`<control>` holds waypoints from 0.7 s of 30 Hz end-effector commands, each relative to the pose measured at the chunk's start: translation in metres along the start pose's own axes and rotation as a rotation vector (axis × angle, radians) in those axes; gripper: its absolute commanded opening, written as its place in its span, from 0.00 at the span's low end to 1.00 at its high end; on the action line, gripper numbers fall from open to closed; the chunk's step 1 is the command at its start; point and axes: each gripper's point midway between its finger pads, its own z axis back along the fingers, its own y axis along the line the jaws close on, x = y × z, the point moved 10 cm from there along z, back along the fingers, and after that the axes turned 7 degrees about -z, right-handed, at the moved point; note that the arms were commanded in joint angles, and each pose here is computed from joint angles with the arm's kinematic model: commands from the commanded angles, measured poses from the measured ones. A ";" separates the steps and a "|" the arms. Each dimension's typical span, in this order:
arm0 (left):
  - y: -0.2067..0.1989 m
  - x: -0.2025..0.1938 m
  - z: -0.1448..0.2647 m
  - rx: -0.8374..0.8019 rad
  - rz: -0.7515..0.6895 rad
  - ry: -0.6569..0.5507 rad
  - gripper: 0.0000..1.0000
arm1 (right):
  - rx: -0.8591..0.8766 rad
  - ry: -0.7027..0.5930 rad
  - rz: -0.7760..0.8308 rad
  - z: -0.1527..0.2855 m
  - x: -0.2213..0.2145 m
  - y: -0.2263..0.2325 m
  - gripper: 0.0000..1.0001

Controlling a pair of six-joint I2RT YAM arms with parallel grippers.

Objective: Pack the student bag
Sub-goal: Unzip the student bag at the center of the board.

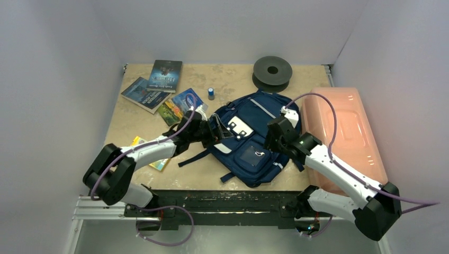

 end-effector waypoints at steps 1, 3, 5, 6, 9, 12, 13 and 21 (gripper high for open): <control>-0.024 0.018 0.043 -0.050 -0.152 -0.041 0.86 | 0.308 -0.178 0.104 0.033 0.035 0.022 0.66; -0.022 0.020 0.064 -0.003 -0.186 -0.061 0.88 | 0.446 -0.227 0.146 0.037 0.038 0.030 0.78; -0.014 0.021 0.087 0.089 -0.216 -0.098 0.89 | 0.556 -0.226 0.200 0.037 0.039 0.042 0.83; -0.008 0.021 0.099 0.153 -0.226 -0.120 0.90 | 0.618 -0.197 0.219 0.038 0.039 0.050 0.83; 0.015 0.018 0.131 0.400 -0.245 -0.182 0.93 | 0.766 -0.100 0.266 0.032 0.032 0.073 0.83; 0.037 0.016 0.152 0.660 -0.262 -0.204 0.96 | 0.867 -0.042 0.315 0.028 0.018 0.092 0.83; 0.042 0.016 0.155 0.725 -0.259 -0.188 0.97 | 0.885 -0.021 0.337 0.028 0.011 0.100 0.83; 0.062 0.054 0.114 0.898 -0.241 0.011 0.94 | 0.896 0.065 0.406 0.025 -0.014 0.116 0.83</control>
